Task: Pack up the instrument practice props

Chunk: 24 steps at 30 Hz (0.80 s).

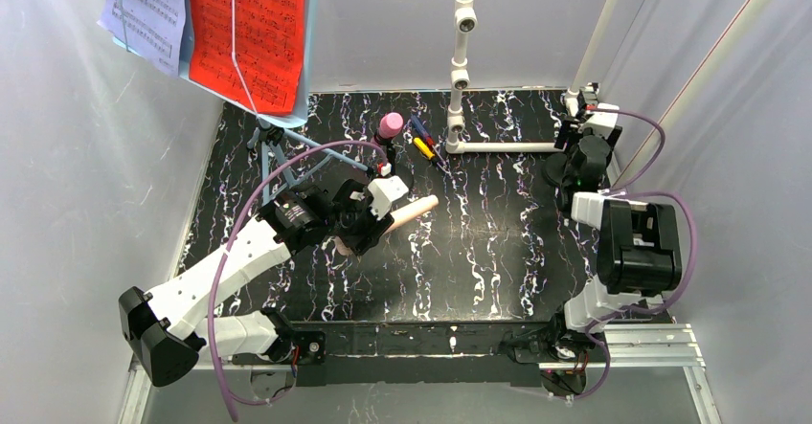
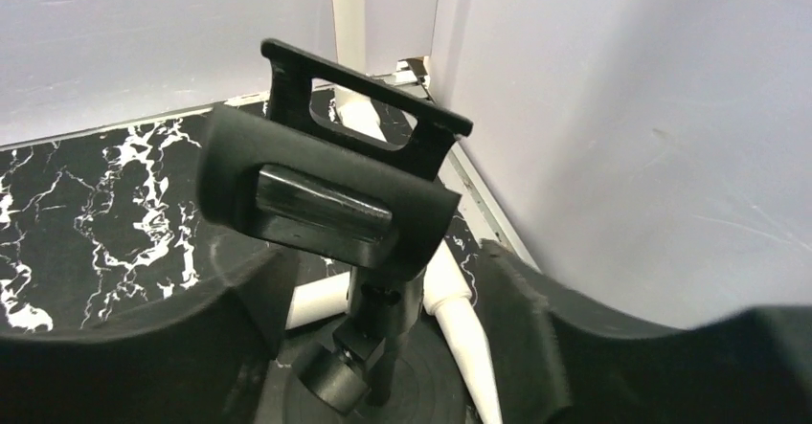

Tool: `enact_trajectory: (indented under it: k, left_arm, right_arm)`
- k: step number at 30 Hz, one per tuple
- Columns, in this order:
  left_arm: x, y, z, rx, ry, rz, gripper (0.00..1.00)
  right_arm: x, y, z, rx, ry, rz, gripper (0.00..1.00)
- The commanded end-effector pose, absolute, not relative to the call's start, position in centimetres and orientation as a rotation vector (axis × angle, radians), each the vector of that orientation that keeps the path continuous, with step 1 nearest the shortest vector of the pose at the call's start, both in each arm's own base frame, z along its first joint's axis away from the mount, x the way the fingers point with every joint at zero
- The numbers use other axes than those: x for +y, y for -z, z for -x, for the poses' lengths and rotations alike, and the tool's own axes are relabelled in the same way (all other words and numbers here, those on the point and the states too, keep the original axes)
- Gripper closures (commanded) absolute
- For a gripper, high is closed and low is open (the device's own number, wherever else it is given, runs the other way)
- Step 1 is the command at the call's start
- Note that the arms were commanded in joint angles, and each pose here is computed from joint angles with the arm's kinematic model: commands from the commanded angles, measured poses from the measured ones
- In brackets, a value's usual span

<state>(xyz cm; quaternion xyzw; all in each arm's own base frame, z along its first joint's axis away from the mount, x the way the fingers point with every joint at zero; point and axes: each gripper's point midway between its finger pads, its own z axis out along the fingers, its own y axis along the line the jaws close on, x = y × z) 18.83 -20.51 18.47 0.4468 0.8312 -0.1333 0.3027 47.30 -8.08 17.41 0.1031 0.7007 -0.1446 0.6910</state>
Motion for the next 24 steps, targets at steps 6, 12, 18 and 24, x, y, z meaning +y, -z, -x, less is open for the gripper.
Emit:
enact_trajectory:
  k: [6, 12, 18, 24]
  left_arm:
    - [-20.6, -19.2, -18.3, 2.173, 0.393, -1.191, 1.0]
    - [-20.6, -19.1, -18.2, 2.185, 0.397, -1.196, 1.0]
    - [-20.8, -18.9, -18.2, 2.196, 0.407, -1.195, 1.0]
    - [-22.0, -18.6, -17.9, 2.219, 0.478, -1.18, 1.0]
  right_arm:
    - [-6.5, -22.8, -43.4, 1.521, 0.252, -0.194, 0.05]
    - [-3.6, -24.7, -38.8, 1.534, 0.149, -0.178, 0.03]
    - [2.7, -25.3, -34.0, 1.593, -0.058, -0.078, 0.03]
    - [7.3, -24.5, -29.7, 1.63, -0.38, -0.074, 0.02]
